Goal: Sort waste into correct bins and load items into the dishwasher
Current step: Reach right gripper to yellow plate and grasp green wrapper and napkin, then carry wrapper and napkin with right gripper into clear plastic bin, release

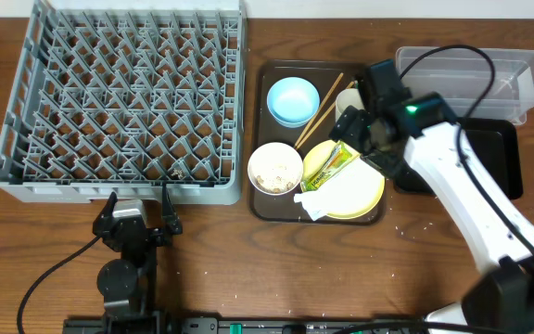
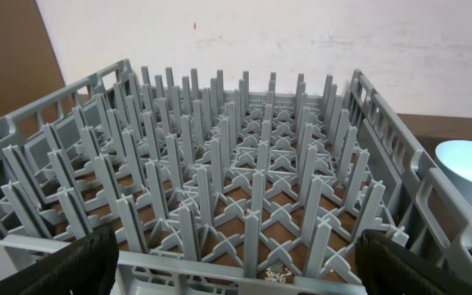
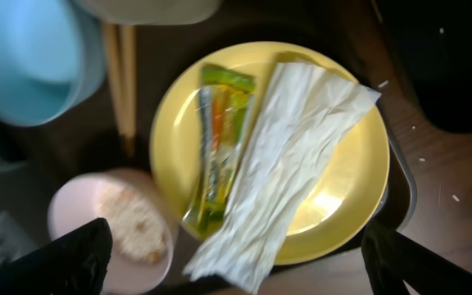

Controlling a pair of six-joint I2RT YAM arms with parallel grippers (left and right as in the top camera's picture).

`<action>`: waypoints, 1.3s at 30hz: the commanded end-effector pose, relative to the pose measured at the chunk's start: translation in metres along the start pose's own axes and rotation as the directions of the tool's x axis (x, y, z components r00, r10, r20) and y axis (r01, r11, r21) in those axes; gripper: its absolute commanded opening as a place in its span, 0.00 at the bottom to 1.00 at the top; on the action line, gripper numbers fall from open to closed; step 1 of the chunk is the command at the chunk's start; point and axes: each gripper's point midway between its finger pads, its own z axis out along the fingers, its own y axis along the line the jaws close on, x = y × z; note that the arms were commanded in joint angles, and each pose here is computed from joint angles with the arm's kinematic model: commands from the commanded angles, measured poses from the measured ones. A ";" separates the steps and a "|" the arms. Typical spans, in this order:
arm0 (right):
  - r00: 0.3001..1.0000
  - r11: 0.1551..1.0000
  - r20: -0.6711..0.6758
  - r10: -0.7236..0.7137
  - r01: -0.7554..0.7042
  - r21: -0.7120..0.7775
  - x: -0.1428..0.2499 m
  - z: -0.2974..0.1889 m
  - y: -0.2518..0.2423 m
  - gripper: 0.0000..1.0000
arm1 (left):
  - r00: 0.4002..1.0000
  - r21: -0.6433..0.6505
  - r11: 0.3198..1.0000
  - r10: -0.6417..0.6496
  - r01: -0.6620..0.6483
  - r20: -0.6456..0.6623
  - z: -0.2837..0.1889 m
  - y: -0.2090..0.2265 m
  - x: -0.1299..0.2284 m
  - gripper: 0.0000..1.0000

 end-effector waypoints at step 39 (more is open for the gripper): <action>0.974 0.963 -0.218 -0.066 0.119 0.242 0.053 0.135 -0.010 0.01 | 0.999 -0.021 1.000 0.005 -0.006 -0.048 0.001 0.004 0.016 0.94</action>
